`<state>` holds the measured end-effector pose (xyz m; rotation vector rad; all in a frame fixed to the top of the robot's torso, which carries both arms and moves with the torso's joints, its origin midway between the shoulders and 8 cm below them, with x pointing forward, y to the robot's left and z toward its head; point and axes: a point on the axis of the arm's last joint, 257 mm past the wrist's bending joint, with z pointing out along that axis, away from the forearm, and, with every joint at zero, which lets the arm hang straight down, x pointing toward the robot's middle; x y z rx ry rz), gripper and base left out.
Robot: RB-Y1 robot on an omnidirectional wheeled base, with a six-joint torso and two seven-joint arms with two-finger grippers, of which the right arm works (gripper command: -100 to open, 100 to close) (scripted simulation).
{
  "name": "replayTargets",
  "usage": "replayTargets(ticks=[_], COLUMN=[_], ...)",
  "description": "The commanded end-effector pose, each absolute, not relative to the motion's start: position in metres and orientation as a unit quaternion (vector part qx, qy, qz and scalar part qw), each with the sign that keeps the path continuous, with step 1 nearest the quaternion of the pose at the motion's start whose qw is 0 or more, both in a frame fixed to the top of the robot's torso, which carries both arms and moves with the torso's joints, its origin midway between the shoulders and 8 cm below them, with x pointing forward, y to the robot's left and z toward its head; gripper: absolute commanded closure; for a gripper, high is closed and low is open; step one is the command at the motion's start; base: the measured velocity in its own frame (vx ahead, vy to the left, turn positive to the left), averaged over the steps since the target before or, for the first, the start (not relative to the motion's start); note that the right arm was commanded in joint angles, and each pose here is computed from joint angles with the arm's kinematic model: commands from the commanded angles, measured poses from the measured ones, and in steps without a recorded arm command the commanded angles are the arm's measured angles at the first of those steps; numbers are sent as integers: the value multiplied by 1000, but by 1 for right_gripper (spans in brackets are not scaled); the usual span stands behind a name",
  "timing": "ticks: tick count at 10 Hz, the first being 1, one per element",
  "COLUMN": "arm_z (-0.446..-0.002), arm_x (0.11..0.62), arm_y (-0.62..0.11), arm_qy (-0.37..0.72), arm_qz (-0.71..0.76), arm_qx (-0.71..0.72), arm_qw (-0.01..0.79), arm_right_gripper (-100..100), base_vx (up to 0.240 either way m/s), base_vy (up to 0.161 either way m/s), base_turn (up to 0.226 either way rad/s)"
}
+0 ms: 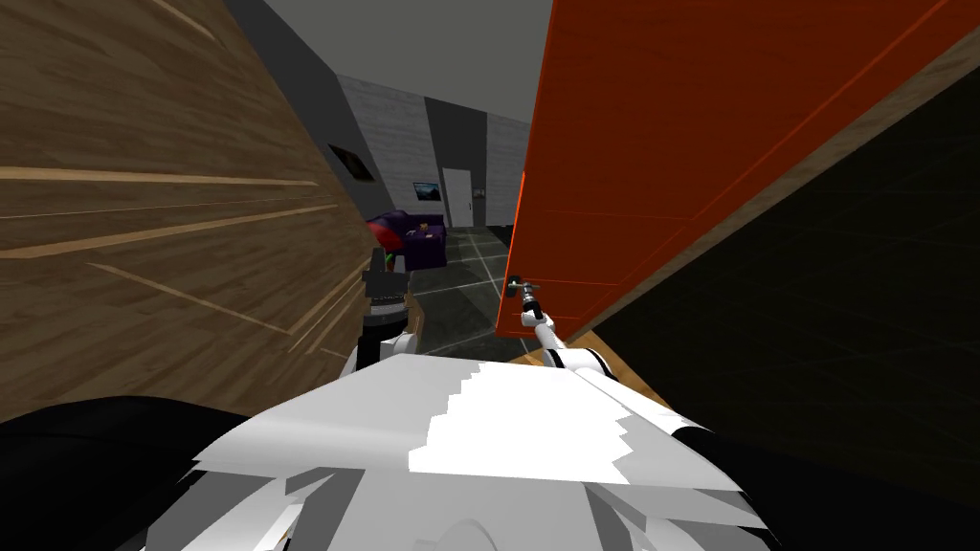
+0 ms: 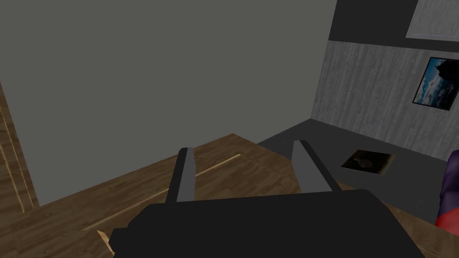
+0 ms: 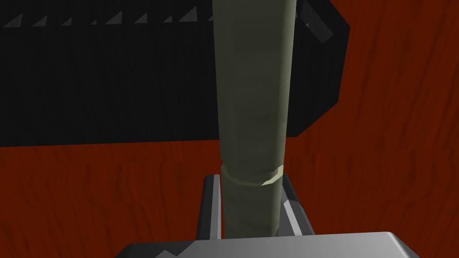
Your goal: Push the door open
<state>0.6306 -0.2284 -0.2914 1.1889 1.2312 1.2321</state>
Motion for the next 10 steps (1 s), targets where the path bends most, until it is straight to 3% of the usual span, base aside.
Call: replayTargets(ticks=[1, 4, 8, 10], arm_z=[-291, -291, -292, -292], arm_x=[633, 632, 631, 630], arm_y=[-243, -255, -276, -283], arm_qy=[503, 498, 486, 483], arm_qz=[501, 496, 485, 482], arm_qx=[494, 500, 513, 516], arm_qw=[501, 506, 515, 518], arm_right_gripper=[100, 100, 100, 100], base_vx=[91, 49, 154, 124], base_vy=[119, 52, 149, 71], base_turn=[-67, -26, -78, -33])
